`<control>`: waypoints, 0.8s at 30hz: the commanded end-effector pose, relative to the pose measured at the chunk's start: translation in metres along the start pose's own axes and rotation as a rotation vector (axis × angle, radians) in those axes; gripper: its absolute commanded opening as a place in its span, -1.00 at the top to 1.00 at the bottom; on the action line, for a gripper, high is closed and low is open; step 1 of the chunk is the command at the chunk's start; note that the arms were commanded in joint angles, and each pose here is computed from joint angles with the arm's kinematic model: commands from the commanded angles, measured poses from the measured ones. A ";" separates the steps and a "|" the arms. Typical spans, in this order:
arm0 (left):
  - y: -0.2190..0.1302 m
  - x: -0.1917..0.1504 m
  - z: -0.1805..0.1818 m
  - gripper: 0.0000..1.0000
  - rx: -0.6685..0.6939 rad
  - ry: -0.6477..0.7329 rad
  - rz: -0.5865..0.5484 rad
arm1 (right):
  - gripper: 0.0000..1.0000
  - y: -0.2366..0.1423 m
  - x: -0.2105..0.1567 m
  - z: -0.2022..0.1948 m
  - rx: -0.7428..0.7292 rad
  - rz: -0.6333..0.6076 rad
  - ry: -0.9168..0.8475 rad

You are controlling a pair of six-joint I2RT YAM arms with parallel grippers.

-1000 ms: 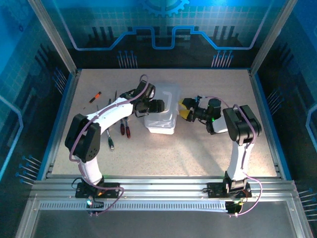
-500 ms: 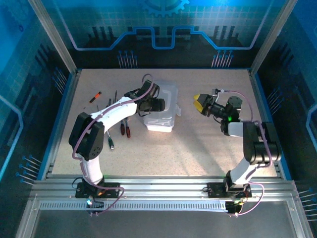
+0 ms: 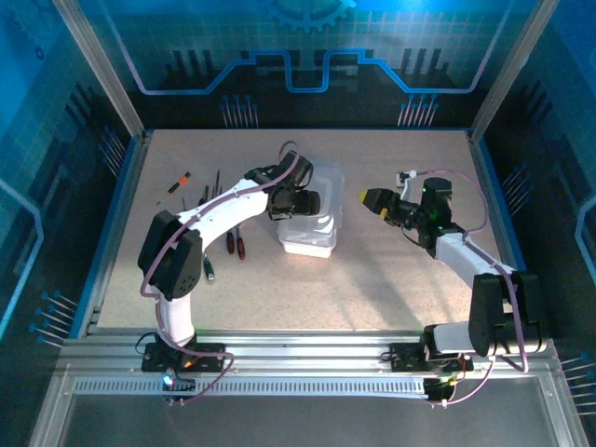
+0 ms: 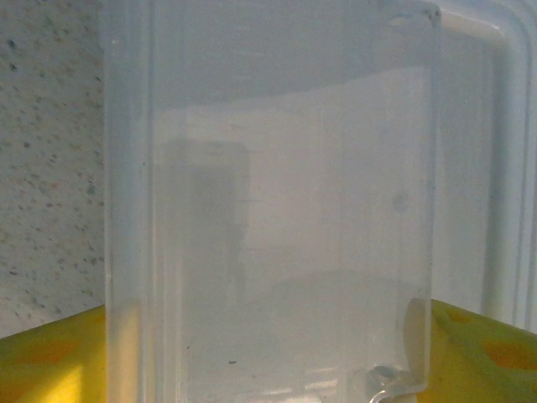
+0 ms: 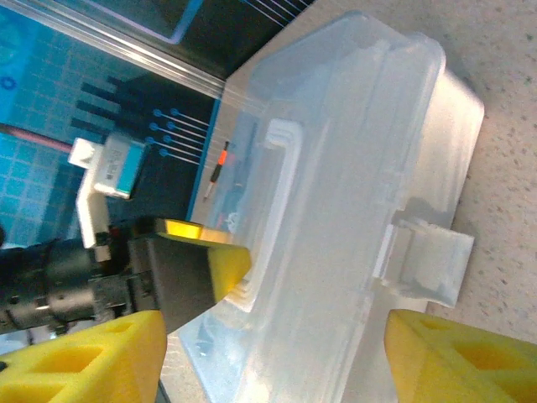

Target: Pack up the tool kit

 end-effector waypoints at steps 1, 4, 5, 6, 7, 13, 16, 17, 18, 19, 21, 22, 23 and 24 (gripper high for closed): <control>0.006 -0.041 0.012 -0.60 0.101 0.049 0.240 | -0.42 -0.005 -0.006 0.003 -0.047 0.020 -0.048; -0.004 -0.030 0.005 -0.71 0.092 0.052 0.216 | -0.43 -0.007 -0.005 0.007 -0.052 0.026 -0.067; -0.007 -0.026 0.001 -0.77 0.076 0.052 0.212 | -0.44 -0.008 -0.004 0.008 -0.058 0.026 -0.073; -0.009 -0.023 -0.002 -0.80 0.062 0.054 0.208 | -0.44 -0.010 -0.004 0.008 -0.067 0.025 -0.081; -0.010 -0.020 -0.005 -0.81 0.050 0.058 0.205 | -0.44 -0.011 -0.004 0.009 -0.076 0.024 -0.088; -0.016 -0.009 -0.009 -0.79 0.069 0.086 0.192 | -0.46 -0.017 -0.006 0.012 -0.093 0.020 -0.108; -0.016 -0.005 -0.010 -0.77 0.052 0.093 0.196 | -0.47 -0.018 -0.010 0.011 -0.101 0.027 -0.110; -0.015 -0.004 -0.010 -0.76 0.048 0.094 0.203 | -0.47 -0.018 -0.011 0.010 -0.104 0.025 -0.110; -0.013 -0.002 -0.009 -0.76 0.045 0.089 0.207 | -0.48 -0.018 -0.011 0.009 -0.105 0.026 -0.109; -0.011 -0.001 -0.008 -0.75 0.038 0.084 0.213 | -0.47 -0.018 -0.012 0.008 -0.106 0.026 -0.108; -0.006 0.001 -0.006 -0.75 0.022 0.076 0.224 | -0.48 -0.017 -0.014 0.008 -0.101 0.030 -0.103; -0.005 0.003 -0.005 -0.76 0.019 0.075 0.226 | -0.48 -0.016 -0.014 0.008 -0.099 0.033 -0.102; -0.003 0.003 -0.004 -0.76 0.020 0.078 0.233 | -0.49 -0.016 -0.014 0.008 -0.100 0.034 -0.102; -0.001 0.003 -0.003 -0.77 0.024 0.082 0.243 | -0.49 -0.015 -0.015 0.007 -0.103 0.035 -0.100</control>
Point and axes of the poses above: each hand's point on the last joint's axis, 136 mm out from that joint toward the fingers, its own y axis out along the fingers, its own z axis along the line the jaws close on, x = y × z, the point moved 6 cm from there along -y, back along the fingers, and after that the axes turned 5 degrees about -y, right-handed, at the moved point
